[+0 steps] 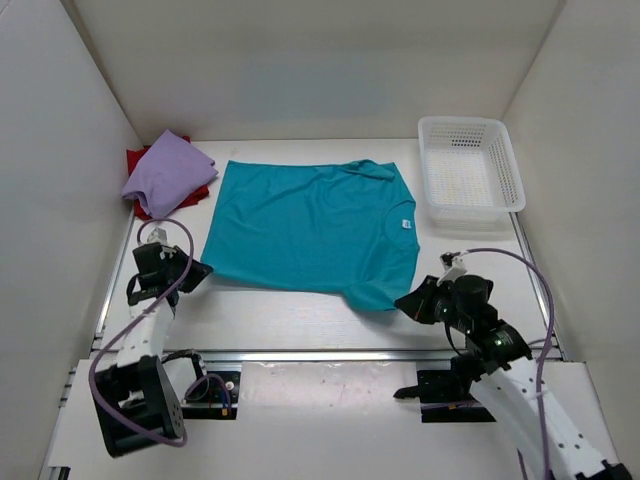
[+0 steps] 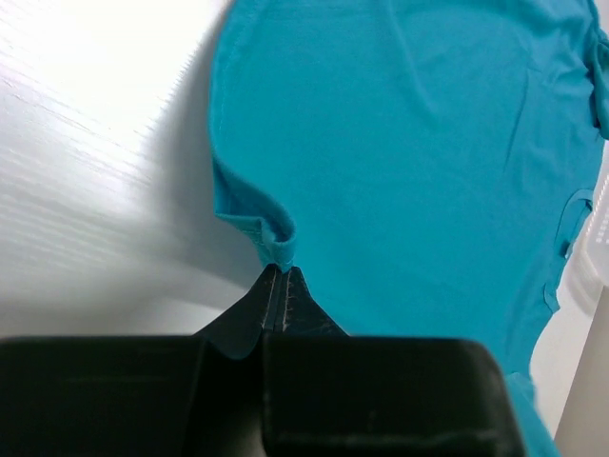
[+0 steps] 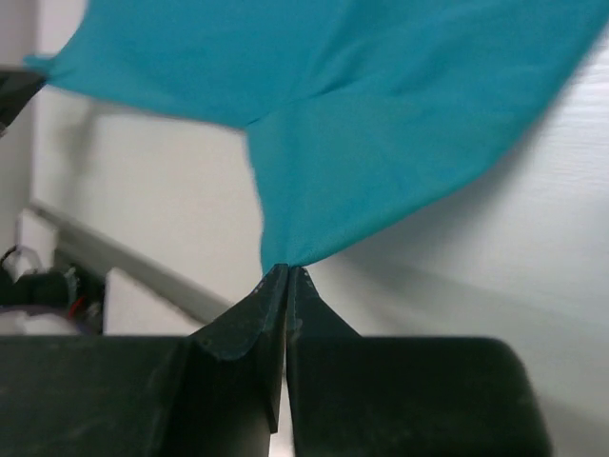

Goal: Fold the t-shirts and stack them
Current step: Flatten out the tshirt, then fold the flattened tshirt in 1/3 of the way

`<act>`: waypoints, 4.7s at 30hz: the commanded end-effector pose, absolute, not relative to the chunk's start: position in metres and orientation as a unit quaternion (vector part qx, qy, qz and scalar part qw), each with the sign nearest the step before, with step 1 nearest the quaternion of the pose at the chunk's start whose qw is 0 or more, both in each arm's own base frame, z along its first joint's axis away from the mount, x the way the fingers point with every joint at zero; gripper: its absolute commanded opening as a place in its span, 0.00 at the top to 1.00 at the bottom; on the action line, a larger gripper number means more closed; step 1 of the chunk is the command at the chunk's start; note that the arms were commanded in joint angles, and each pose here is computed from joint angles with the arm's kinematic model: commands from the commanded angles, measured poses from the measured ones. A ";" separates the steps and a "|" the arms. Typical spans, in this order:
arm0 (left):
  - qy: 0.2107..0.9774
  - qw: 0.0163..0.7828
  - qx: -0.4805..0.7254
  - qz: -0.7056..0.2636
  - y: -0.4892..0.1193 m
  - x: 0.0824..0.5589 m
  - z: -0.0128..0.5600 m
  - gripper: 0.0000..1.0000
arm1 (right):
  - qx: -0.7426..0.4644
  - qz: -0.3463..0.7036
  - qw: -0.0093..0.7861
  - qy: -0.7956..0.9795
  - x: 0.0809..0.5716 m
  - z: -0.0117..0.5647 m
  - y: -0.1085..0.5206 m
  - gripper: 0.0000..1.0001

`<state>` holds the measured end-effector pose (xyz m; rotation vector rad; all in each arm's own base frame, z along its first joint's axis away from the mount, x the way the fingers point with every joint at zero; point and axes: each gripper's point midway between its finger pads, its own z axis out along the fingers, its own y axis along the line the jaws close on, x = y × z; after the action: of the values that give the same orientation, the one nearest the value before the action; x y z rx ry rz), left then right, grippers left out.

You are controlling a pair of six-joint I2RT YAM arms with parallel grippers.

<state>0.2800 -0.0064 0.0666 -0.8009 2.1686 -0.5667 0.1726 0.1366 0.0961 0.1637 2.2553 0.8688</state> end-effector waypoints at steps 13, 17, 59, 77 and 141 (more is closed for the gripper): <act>0.817 0.431 -0.280 -0.262 -0.019 0.313 0.123 1.00 | 0.079 0.303 0.398 0.862 0.236 0.127 0.121 1.00; 0.807 0.432 -0.304 -0.266 -0.013 0.343 0.129 1.00 | 0.085 0.291 0.408 0.861 0.276 0.135 0.101 1.00; 0.814 0.411 -0.351 -0.213 0.012 0.390 0.087 0.68 | 0.072 0.223 0.419 0.877 0.446 0.129 0.117 0.66; 0.812 0.341 -0.422 -0.216 0.023 0.342 0.018 0.63 | 0.142 0.237 0.388 0.879 0.288 0.044 0.087 0.62; 0.858 0.397 -0.089 -0.312 -0.171 0.286 0.075 0.78 | -0.052 0.291 0.341 0.892 0.273 0.065 0.211 1.00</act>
<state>0.2759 -0.1548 0.0542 -0.2832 2.2760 -0.7204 0.2553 0.1919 0.0418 -0.0783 2.4366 0.7037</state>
